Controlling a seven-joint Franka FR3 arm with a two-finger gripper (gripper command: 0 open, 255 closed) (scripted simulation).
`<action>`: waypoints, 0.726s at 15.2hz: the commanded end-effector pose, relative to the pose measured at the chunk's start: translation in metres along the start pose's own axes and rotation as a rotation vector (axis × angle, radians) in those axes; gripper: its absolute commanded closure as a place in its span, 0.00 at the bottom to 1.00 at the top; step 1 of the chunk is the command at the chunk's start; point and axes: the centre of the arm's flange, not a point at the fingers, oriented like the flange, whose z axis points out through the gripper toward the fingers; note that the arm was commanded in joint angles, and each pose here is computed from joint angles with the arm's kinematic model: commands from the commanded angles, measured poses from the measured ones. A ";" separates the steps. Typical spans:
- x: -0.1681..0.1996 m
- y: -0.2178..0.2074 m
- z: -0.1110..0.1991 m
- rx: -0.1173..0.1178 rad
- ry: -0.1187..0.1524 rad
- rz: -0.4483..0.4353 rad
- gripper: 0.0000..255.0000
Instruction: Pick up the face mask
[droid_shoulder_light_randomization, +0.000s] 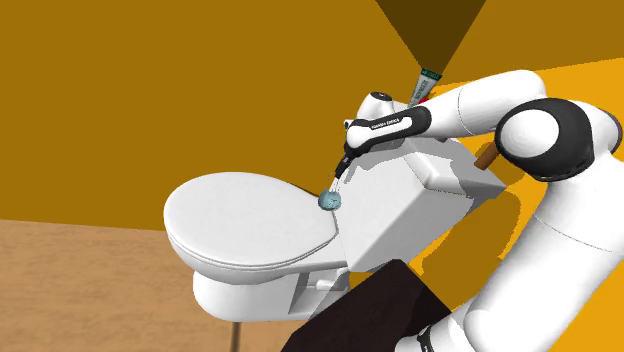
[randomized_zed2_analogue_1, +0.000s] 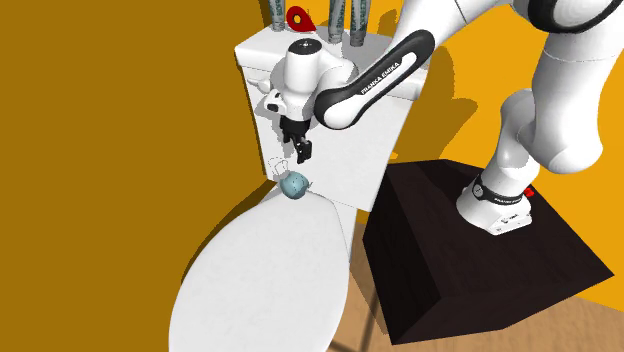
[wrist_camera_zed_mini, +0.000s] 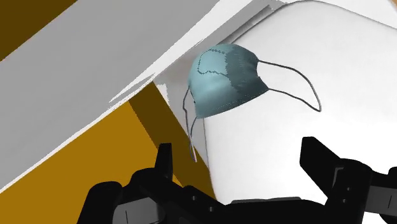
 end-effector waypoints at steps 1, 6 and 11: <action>0.011 0.014 0.023 -0.002 -0.005 -0.024 0.00; 0.040 0.033 0.064 -0.011 0.004 -0.088 0.00; 0.039 0.028 0.090 -0.011 0.004 -0.088 0.00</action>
